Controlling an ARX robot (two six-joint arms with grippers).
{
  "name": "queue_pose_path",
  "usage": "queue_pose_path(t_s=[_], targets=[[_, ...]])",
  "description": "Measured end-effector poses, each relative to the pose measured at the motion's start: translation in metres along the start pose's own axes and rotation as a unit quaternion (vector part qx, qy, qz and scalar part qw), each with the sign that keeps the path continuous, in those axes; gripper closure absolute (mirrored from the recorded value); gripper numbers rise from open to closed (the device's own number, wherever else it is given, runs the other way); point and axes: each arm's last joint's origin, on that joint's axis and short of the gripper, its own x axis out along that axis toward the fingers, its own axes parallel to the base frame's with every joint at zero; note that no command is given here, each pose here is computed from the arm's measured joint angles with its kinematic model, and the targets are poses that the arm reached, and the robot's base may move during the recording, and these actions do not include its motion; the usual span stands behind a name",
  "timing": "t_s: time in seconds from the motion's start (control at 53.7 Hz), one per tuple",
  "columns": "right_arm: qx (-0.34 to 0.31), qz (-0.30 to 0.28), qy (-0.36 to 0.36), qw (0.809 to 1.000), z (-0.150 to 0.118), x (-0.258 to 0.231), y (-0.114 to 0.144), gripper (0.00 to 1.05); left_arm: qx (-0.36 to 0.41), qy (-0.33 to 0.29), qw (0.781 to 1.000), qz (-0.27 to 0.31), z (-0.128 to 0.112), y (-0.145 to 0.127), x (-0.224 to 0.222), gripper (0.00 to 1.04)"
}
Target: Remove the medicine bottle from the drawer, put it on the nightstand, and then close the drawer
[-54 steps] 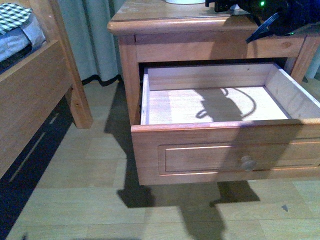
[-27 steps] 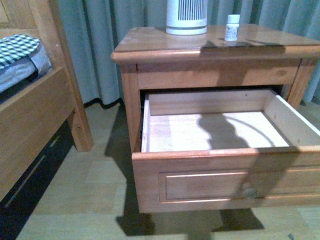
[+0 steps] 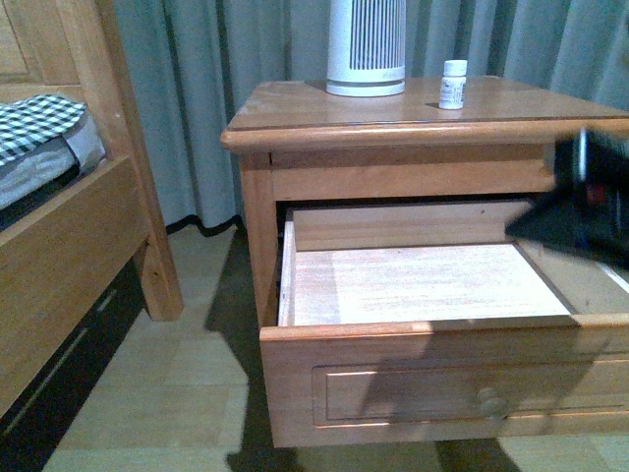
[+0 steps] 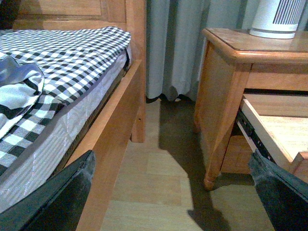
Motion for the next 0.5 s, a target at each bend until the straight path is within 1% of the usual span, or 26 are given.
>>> queue_pose_path(t_s=[0.037,0.056,0.093,0.168,0.316,0.503], targets=[[0.002,-0.013,0.017,1.0,-0.018,0.004,-0.007,0.82,0.0,0.0,1.0,0.0,0.0,0.0,0.0,0.07],[0.003,-0.015,0.022,1.0,-0.022,0.004,-0.008,0.84,0.0,0.0,1.0,0.0,0.0,0.0,0.0,0.07],[0.005,-0.027,0.035,0.999,-0.036,0.008,-0.014,0.9,0.0,0.0,1.0,0.0,0.0,0.0,0.0,0.07],[-0.005,-0.049,0.042,0.998,-0.05,0.015,-0.023,1.02,0.0,0.0,1.0,0.0,0.0,0.0,0.0,0.07],[-0.04,-0.081,0.02,0.996,-0.056,0.037,-0.039,1.02,0.0,0.0,1.0,0.0,0.0,0.0,0.0,0.07],[-0.112,-0.09,-0.037,0.989,-0.046,0.07,-0.054,1.02,0.0,0.0,1.0,0.0,0.0,0.0,0.0,0.07]])
